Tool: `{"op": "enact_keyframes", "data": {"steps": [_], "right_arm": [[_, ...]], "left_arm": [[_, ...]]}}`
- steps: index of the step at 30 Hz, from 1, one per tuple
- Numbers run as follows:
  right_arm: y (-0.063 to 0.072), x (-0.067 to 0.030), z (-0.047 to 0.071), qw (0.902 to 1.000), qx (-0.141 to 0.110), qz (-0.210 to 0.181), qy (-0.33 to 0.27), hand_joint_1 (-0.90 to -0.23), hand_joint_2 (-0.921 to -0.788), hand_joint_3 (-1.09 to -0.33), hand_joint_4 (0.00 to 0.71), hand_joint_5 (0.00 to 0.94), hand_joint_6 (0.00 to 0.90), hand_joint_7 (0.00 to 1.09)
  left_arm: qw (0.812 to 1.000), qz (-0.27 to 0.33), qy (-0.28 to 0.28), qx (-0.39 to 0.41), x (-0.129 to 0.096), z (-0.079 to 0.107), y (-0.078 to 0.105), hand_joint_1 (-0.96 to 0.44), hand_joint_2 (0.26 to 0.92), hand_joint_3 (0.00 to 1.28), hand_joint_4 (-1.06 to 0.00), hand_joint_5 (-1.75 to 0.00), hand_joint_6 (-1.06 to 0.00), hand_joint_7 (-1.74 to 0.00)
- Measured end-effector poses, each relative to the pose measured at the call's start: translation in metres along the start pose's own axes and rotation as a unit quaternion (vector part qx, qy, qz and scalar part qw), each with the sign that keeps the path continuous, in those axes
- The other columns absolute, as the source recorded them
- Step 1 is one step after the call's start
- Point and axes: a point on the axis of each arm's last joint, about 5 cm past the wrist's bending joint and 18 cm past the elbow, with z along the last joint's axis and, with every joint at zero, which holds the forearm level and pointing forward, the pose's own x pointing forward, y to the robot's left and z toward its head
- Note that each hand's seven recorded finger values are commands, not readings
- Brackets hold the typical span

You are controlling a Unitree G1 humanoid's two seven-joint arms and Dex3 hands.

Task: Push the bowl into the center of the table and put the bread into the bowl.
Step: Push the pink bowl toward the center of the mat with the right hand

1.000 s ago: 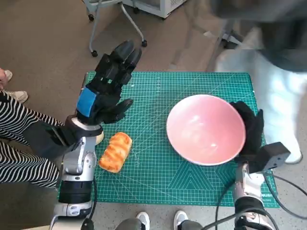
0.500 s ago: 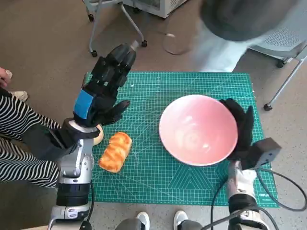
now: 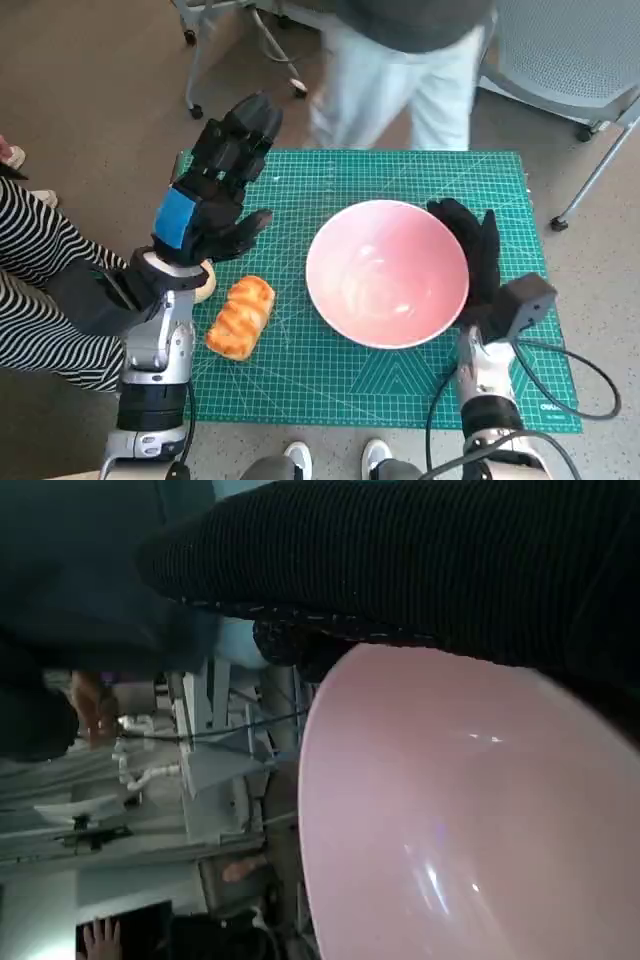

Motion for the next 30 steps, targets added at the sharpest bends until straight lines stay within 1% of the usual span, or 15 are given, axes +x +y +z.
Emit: {"op": "enact_keyframes", "data": {"steps": [8, 14, 22, 27, 30], "right_arm": [[0.012, 0.0085, 0.002, 0.9999, 0.015, -0.001, 0.001, -0.558, -0.921, -0.918, 0.171, 0.002, 0.094, 0.43], [0.017, 0.0144, 0.006, 0.9997, 0.023, 0.003, 0.002, -0.559, -0.921, -0.925, 0.169, 0.001, 0.093, 0.42], [0.018, 0.0197, 0.010, 0.9995, 0.031, 0.000, -0.003, -0.558, -0.921, -0.937, 0.171, 0.001, 0.092, 0.42], [0.014, 0.0244, 0.018, 0.9994, 0.029, 0.001, -0.019, -0.561, -0.921, -0.928, 0.169, 0.000, 0.092, 0.42], [0.010, 0.0270, 0.025, 0.9991, 0.022, 0.002, -0.037, -0.582, -0.921, -0.920, 0.169, 0.000, 0.092, 0.42]], "left_arm": [[1.000, 0.000, 0.002, -0.001, -0.001, 0.000, 0.000, -0.55, 0.921, 0.34, -0.03, -0.06, 0.00, -0.42], [1.000, 0.000, 0.003, 0.000, -0.001, 0.000, 0.000, -0.54, 0.921, 0.34, -0.04, -0.05, 0.00, -0.42], [1.000, -0.001, 0.003, 0.001, -0.001, 0.000, 0.001, -0.54, 0.921, 0.34, -0.04, -0.05, 0.00, -0.42], [1.000, -0.002, 0.004, 0.003, -0.002, 0.000, 0.001, -0.54, 0.921, 0.34, -0.04, -0.05, 0.00, -0.42], [1.000, -0.002, 0.005, 0.005, -0.003, 0.001, 0.002, -0.54, 0.921, 0.34, -0.04, -0.05, 0.00, -0.41]]}}
